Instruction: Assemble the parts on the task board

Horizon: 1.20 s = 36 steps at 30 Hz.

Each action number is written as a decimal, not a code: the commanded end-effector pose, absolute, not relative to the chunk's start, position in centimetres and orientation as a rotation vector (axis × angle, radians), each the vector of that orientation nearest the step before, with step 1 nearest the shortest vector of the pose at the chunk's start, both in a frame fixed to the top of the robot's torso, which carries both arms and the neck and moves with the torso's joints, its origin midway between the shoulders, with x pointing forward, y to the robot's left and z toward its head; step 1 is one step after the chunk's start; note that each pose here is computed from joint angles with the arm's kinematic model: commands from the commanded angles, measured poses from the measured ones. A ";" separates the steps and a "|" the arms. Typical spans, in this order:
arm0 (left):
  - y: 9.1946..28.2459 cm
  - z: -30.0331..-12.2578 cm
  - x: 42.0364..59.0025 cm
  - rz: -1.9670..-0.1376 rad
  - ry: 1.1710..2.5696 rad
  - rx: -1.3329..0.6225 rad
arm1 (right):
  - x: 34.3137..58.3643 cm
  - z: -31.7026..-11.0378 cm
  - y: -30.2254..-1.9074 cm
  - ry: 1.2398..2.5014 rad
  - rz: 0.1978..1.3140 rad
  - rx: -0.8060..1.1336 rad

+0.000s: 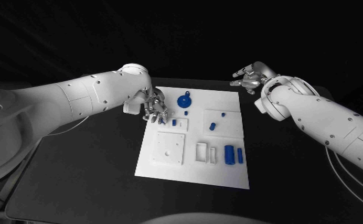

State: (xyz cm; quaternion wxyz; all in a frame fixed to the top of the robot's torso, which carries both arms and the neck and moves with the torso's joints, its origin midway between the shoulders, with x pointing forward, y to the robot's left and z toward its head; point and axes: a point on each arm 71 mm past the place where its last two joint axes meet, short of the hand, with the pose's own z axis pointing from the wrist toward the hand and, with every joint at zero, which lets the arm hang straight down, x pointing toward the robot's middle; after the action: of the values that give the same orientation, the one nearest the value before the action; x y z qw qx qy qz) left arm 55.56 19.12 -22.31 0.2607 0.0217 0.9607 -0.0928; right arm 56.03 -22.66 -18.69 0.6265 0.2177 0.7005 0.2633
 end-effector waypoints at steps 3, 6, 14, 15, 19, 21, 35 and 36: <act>18.8 -22.6 55.5 -0.259 2.617 0.083 | 56.0 -18.7 -22.5 1.615 0.606 0.482; 18.8 -22.6 55.5 -0.255 2.613 0.082 | 56.0 -18.7 -22.5 1.615 0.606 0.482; 18.9 -22.8 55.5 -0.248 2.605 0.079 | 56.0 -18.7 -22.5 1.614 0.606 0.482; 18.9 -22.8 55.5 -0.246 2.603 0.078 | 56.0 -18.7 -22.5 1.614 0.606 0.482; 19.0 -22.9 55.5 -0.241 2.599 0.075 | 56.0 -18.7 -22.5 1.614 0.606 0.482; 19.1 -22.9 55.5 -0.240 2.597 0.075 | 56.0 -18.7 -22.5 1.614 0.606 0.482; 19.0 -23.0 55.6 -0.240 2.582 0.065 | 55.9 -18.6 -22.5 1.613 0.606 0.481; 19.0 -23.1 55.6 -0.239 2.581 0.065 | 55.9 -18.6 -22.5 1.613 0.606 0.481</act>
State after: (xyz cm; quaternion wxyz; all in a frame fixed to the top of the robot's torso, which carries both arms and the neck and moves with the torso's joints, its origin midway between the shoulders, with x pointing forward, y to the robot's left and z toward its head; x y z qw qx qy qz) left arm 55.53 19.16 -23.04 0.2643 0.0226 0.9601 -0.0888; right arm 55.98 -22.67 -18.64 0.6268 0.2168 0.7004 0.2636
